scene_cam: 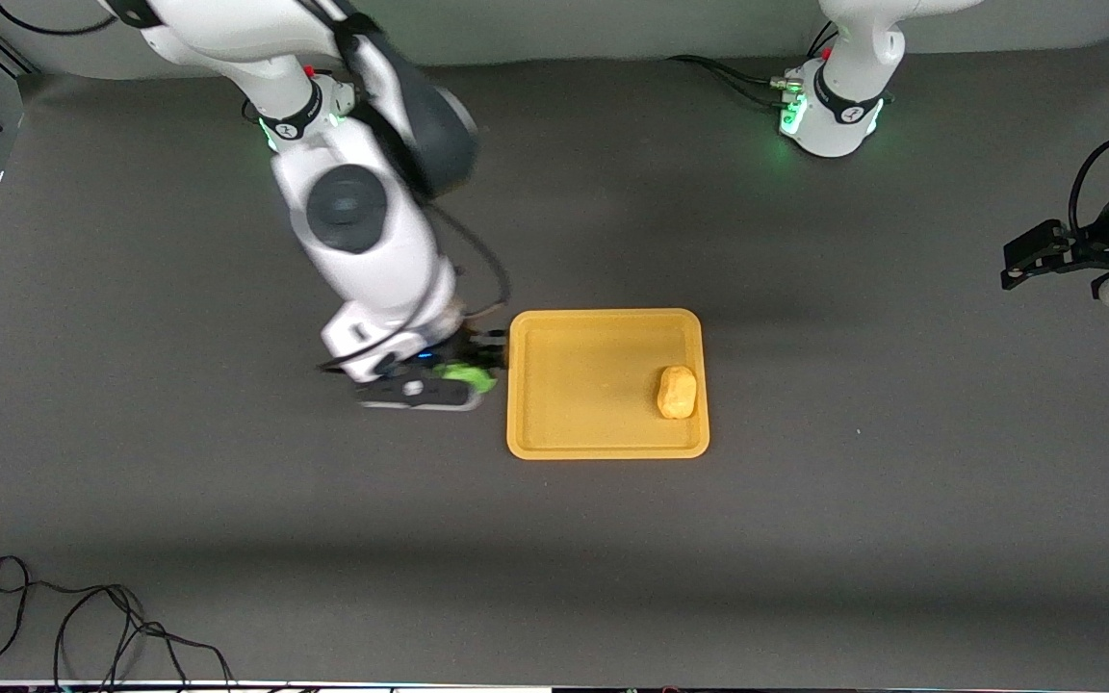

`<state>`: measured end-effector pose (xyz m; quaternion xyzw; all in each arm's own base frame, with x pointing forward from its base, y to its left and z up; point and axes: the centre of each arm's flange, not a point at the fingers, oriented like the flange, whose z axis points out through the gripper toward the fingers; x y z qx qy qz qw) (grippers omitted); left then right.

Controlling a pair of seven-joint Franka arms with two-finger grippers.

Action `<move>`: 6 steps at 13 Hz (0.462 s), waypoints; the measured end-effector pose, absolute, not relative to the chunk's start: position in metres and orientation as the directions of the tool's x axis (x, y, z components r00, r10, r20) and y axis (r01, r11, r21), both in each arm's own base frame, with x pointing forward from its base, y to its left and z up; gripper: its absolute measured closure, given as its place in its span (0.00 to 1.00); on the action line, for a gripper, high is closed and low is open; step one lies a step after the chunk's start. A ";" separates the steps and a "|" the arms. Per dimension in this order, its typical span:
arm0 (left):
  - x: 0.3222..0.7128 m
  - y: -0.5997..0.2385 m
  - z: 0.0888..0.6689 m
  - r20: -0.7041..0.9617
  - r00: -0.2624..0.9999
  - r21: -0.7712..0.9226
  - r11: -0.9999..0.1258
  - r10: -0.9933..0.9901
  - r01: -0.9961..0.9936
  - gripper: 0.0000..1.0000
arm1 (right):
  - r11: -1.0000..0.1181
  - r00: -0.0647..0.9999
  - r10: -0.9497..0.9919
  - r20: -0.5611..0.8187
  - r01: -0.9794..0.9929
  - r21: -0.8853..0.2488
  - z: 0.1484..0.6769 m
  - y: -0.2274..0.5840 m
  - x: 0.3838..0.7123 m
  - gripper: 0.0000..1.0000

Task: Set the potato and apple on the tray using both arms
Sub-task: 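Carry the green apple with the right gripper onto the tray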

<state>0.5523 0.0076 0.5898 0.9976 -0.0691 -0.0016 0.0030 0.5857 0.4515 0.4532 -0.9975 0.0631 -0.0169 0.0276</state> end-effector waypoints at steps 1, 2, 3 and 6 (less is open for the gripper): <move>0.553 0.008 0.589 -0.005 0.990 0.007 -0.990 -0.138 -0.138 0.00 | -0.989 0.990 -0.139 0.029 -0.138 -0.060 0.440 0.488 0.571 0.28; 0.554 0.008 0.587 -0.008 0.990 0.007 -0.990 -0.137 -0.137 0.00 | -0.988 0.989 -0.148 0.026 -0.146 -0.059 0.425 0.518 0.555 0.28; 0.555 0.008 0.584 -0.013 0.990 0.009 -0.991 -0.137 -0.137 0.00 | -0.987 0.989 -0.148 0.026 -0.146 -0.059 0.409 0.542 0.542 0.28; 0.561 0.009 0.569 -0.039 0.990 0.015 -0.991 -0.137 -0.137 0.00 | -0.990 0.990 -0.137 0.026 -0.136 -0.047 0.348 0.571 0.532 0.28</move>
